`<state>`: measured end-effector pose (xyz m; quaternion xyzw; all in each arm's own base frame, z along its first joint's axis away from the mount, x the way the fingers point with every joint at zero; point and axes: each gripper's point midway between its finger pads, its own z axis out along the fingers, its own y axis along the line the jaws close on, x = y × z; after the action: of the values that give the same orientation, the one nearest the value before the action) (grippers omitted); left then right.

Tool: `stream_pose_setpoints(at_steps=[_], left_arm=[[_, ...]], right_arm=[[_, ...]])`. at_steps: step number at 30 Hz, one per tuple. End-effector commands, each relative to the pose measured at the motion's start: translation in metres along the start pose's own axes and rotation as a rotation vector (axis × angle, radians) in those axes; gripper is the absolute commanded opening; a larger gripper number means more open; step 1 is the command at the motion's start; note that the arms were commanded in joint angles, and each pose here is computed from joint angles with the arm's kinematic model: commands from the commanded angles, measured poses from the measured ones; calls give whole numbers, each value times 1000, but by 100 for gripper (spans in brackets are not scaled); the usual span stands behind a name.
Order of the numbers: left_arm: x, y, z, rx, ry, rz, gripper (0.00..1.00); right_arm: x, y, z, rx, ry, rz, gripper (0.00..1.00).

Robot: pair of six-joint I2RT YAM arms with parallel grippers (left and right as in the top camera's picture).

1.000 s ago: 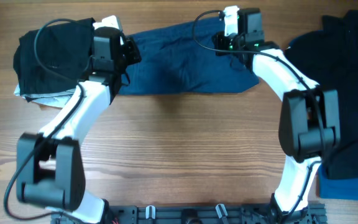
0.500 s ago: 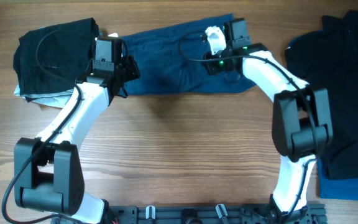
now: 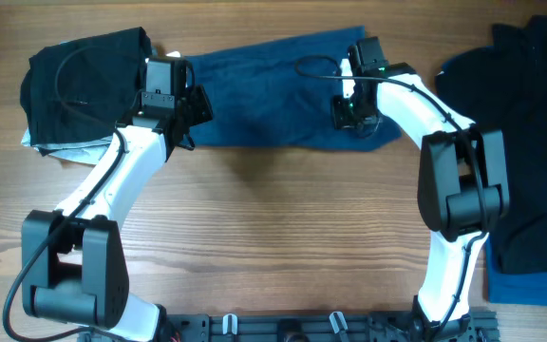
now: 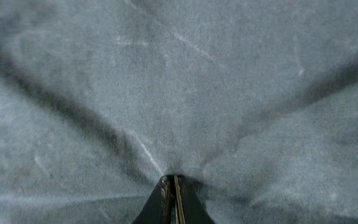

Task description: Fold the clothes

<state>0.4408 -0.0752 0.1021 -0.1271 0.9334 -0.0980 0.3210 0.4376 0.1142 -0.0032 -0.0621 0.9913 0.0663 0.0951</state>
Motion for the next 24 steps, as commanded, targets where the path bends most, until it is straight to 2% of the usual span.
stream_pose_setpoints(at_steps=[1,9,12,14,17,21,24], left_arm=[[2,-3,0,4,2,5,4],[3,-10,0,16,-2,16,4],[3,-26,-1,73,-7,30,4],[0,-33,-1,94,-21,37,4],[-15,-42,-1,127,-88,38,4],[-38,-50,10,160,-189,38,4],[-42,-49,32,171,-222,37,4]], right_arm=[[37,-40,2,168,109,63,4],[28,-34,-59,166,29,53,4],[17,-30,-81,155,-45,35,4],[5,-27,-94,141,-108,23,4],[-20,-24,-105,130,-221,20,18],[-52,-21,-113,118,-357,17,18],[-82,-18,-122,106,-482,13,17]])
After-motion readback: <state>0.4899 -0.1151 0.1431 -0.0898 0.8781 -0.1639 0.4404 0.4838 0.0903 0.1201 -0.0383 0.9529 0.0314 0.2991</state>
